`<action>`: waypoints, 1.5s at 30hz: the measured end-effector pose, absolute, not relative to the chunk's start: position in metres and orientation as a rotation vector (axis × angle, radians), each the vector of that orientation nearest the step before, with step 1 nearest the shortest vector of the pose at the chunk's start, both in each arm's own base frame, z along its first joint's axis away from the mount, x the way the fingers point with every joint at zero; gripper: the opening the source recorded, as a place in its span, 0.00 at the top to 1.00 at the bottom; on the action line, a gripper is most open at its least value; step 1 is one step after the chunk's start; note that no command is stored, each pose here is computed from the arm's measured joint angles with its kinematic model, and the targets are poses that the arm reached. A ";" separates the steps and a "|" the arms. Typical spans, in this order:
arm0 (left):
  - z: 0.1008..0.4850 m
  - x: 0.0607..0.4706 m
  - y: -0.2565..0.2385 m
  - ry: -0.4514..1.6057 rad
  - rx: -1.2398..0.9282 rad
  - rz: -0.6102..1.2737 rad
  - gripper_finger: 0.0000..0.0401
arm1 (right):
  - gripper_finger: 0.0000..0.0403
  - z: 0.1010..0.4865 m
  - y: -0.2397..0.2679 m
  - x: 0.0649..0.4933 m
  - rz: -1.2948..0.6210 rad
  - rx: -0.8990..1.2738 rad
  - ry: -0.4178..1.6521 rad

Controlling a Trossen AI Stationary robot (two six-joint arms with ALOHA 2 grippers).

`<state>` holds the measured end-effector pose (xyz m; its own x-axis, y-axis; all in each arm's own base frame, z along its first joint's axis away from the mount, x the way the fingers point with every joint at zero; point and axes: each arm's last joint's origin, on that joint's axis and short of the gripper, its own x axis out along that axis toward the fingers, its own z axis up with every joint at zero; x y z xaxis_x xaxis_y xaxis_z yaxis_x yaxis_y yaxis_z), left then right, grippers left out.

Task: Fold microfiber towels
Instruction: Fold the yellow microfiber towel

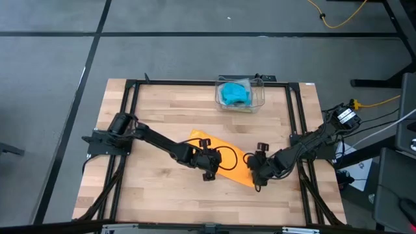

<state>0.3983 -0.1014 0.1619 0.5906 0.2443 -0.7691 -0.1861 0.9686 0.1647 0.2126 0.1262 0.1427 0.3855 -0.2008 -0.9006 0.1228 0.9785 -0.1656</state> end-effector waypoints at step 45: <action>0.189 0.421 -0.125 0.717 0.089 0.058 0.69 | 0.53 0.156 0.133 0.190 -0.196 -0.261 1.557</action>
